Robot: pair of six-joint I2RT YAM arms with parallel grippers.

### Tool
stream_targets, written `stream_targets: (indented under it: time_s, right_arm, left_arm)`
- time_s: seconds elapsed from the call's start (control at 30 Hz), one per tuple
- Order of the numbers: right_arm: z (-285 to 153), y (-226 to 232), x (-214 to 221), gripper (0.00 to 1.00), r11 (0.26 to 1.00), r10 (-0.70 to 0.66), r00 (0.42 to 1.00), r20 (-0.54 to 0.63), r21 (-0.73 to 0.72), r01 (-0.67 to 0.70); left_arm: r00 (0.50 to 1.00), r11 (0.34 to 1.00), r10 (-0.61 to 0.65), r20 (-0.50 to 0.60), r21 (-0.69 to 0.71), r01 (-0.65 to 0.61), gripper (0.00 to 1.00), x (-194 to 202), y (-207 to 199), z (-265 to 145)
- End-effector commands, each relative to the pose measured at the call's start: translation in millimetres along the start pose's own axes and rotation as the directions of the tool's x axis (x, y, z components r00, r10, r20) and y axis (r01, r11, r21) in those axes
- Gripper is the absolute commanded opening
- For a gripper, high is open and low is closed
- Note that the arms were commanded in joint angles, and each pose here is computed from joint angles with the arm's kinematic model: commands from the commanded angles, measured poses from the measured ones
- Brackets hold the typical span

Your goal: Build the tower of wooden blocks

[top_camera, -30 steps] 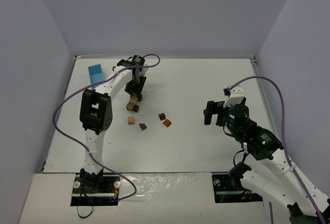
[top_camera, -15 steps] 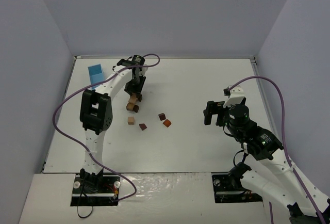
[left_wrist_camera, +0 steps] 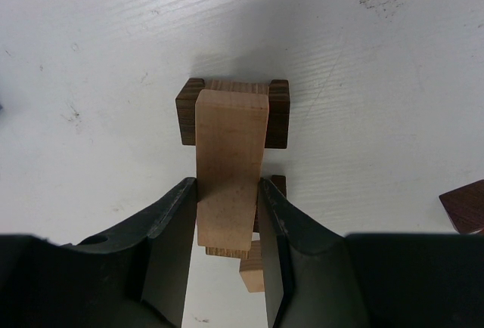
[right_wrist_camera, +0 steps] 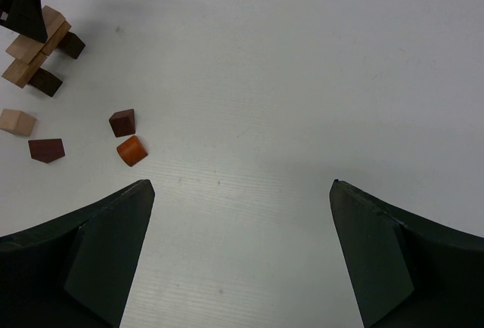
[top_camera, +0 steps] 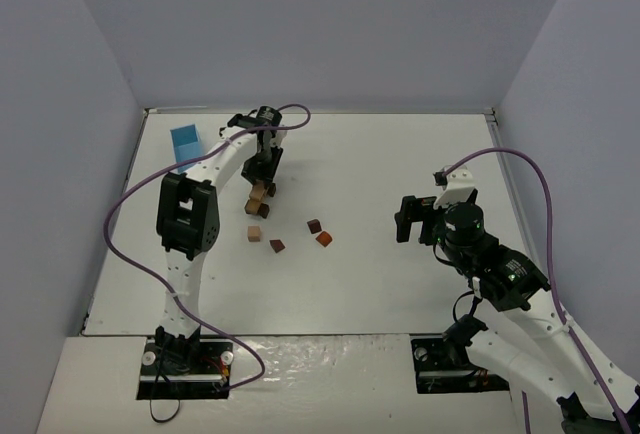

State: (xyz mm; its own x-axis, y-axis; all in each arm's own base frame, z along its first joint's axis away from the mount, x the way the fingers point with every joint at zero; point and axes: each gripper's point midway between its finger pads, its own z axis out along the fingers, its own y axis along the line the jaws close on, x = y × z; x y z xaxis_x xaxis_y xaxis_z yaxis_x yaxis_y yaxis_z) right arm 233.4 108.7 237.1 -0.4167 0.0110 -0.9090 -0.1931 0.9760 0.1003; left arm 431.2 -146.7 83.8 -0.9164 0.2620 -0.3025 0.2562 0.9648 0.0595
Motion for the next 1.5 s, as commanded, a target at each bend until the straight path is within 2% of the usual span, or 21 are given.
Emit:
stream_targets:
  time_s: [0.0, 0.2, 0.43, 0.77, 0.93, 1.17, 1.33, 1.47]
  right_arm:
    - [1.6, 1.6, -15.8, 1.0, 1.0, 0.017, 0.998, 0.062, 0.003, -0.017]
    - [1.4, 1.5, -16.0, 1.0, 1.0, 0.017, 0.998, 0.063, 0.003, -0.018]
    - [1.1, 1.4, -16.1, 1.0, 1.0, 0.019, 0.998, 0.064, 0.003, -0.019]
    - [1.9, 2.2, -14.6, 1.0, 1.0, 0.015, 0.998, 0.058, 0.0, -0.016]
    - [0.9, 2.6, -16.5, 1.0, 1.0, 0.02, 0.998, 0.064, -0.003, -0.02]
    - [-0.9, 3.1, -18.3, 1.0, 1.0, 0.021, 0.997, 0.069, -0.009, -0.02]
    - [-0.7, 4.0, -18.1, 1.0, 1.0, 0.02, 0.997, 0.068, -0.014, -0.019]
    - [-0.2, 4.6, -17.3, 1.0, 1.0, 0.019, 0.998, 0.065, -0.017, -0.018]
  left_arm:
    - [0.998, 1.0, -0.011, 0.057, -0.002, 0.011, 0.03, -14.7, -1.3, -20.0]
    - [0.998, 1.0, -0.01, 0.056, -0.001, 0.01, 0.03, -14.9, -1.5, -19.3]
    - [0.999, 1.0, -0.013, 0.05, -0.006, 0.014, 0.11, -12.7, -0.8, -18.0]
    - [0.998, 0.999, -0.024, 0.061, -0.035, 0.026, 0.42, -12.3, 5.5, -24.2]
    - [0.995, 0.999, -0.037, 0.093, -0.034, 0.04, 0.51, -17.9, 6.2, -35.9]
    - [0.987, 0.997, -0.08, 0.14, -0.012, 0.083, 0.53, -25.2, 3.6, -56.1]
    - [0.981, 0.991, -0.136, 0.137, 0.008, 0.136, 0.53, -25.0, -1.8, -55.8]
    - [0.978, 0.987, -0.163, 0.131, 0.007, 0.163, 0.61, -27.3, -4.7, -49.3]
